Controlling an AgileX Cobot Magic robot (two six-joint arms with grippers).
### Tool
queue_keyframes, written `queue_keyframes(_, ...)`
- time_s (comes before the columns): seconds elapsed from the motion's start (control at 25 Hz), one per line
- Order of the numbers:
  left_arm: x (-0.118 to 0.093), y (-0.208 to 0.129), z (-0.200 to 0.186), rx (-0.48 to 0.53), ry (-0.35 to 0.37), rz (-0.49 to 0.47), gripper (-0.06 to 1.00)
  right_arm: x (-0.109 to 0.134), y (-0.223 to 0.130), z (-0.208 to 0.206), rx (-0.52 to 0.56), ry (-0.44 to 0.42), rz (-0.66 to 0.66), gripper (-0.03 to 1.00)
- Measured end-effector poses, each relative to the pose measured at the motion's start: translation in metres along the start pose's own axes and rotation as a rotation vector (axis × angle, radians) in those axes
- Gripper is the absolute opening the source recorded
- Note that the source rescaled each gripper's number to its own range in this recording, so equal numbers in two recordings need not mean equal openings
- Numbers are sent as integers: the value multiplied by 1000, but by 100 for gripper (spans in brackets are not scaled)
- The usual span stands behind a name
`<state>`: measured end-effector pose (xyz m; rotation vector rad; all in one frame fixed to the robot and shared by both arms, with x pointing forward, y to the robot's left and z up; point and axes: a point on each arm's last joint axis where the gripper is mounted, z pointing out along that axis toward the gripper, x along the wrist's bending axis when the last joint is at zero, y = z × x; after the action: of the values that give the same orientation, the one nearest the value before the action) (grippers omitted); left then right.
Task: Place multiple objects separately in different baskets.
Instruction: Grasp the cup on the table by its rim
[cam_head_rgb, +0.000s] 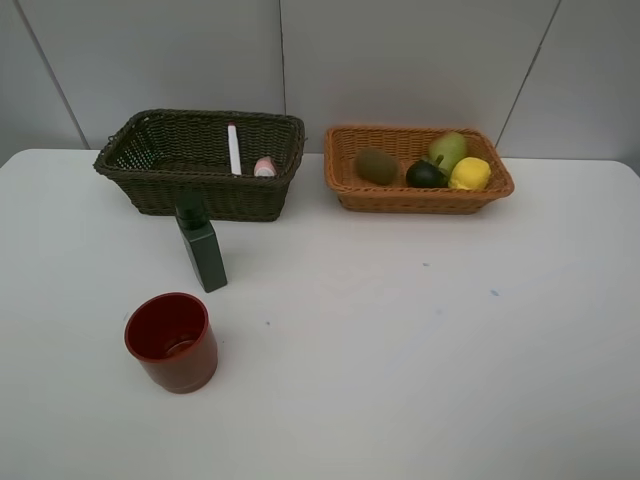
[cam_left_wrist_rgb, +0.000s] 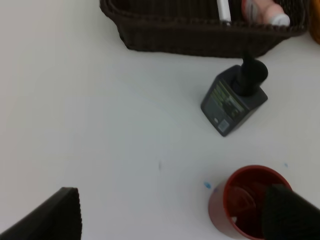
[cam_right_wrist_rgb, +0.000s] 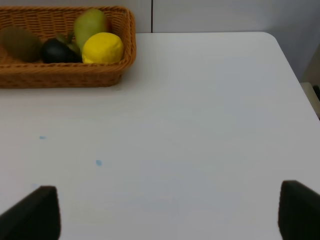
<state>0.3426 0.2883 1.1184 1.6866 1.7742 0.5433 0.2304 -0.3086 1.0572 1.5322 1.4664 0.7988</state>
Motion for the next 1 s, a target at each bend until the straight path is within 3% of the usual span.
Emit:
queue_keyframes(0.56, -5, 15, 60, 251, -58, -2, 93, 0, 0, 0, -1, 0, 0, 94)
queue_keyframes(0.8, -8, 10, 82, 330, -102, 73, 93, 0, 0, 0, -2, 0, 0, 94)
queue_keyframes(1.0, -24, -2, 100, 354, -156, 183, 93, 0, 0, 0, -2, 0, 0, 94)
